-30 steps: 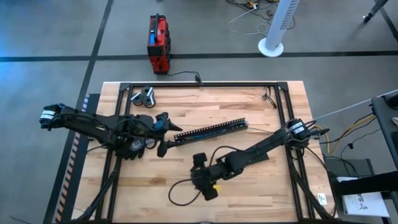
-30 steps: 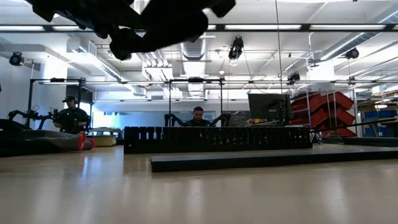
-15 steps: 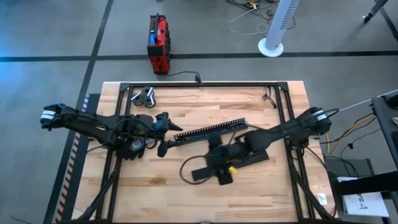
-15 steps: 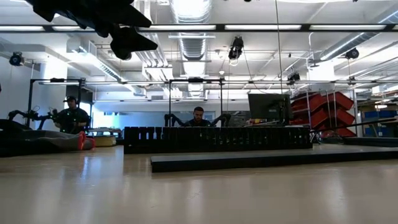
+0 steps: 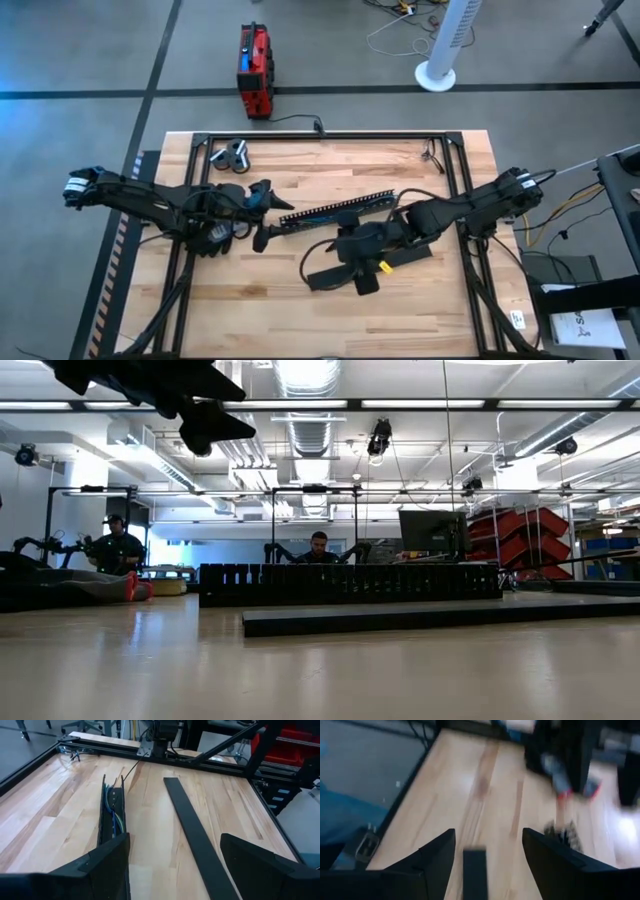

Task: Ziptie cables
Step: Close the black cable duct

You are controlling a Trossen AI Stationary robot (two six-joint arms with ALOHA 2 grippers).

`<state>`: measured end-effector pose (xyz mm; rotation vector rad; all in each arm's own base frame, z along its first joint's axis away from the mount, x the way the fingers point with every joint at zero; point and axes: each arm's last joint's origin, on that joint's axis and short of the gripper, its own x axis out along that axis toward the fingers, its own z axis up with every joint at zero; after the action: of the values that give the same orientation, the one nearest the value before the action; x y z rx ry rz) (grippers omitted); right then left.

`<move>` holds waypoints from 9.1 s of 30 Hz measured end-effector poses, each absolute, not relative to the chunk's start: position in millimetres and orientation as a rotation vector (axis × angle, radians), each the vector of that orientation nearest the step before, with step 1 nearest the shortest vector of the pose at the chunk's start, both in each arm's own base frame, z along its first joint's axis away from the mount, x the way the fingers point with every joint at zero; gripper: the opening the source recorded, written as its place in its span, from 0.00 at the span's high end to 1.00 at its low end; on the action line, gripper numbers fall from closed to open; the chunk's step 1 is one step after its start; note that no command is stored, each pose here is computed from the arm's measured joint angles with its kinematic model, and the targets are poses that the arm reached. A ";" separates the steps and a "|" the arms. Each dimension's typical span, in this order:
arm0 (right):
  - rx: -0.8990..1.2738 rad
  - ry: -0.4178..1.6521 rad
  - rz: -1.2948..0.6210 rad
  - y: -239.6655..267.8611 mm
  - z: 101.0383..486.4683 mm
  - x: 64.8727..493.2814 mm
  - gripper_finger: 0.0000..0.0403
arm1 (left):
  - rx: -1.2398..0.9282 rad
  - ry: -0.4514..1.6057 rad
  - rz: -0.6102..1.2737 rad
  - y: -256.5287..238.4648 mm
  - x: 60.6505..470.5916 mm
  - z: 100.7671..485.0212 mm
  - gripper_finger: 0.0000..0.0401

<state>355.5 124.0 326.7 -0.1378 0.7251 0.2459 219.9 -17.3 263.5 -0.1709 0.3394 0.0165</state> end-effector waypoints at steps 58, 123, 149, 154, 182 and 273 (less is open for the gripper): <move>0.053 0.224 0.375 129.5 89.9 350.0 0.45 | -0.160 0.416 0.039 -19.3 244.5 233.9 0.26; -0.074 0.539 0.256 99.2 24.0 334.0 0.45 | -0.268 0.260 0.108 -20.6 279.0 234.2 0.26; -0.208 0.534 0.028 27.3 185.9 310.4 0.45 | -0.028 0.050 0.893 -0.2 270.9 252.8 0.22; -0.213 0.576 -0.012 9.3 194.4 301.8 0.45 | 0.010 0.108 0.897 1.8 271.7 246.3 0.22; -0.233 0.665 -0.011 -78.6 214.1 261.7 0.45 | -0.114 0.353 0.241 40.8 340.7 182.3 0.22; -0.222 0.649 0.043 -74.7 113.6 253.4 0.45 | 0.173 1.066 0.092 38.0 329.7 103.3 0.43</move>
<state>253.4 -74.7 113.6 -0.2220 0.6493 0.0430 329.7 38.0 103.3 0.1729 1.0664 0.0921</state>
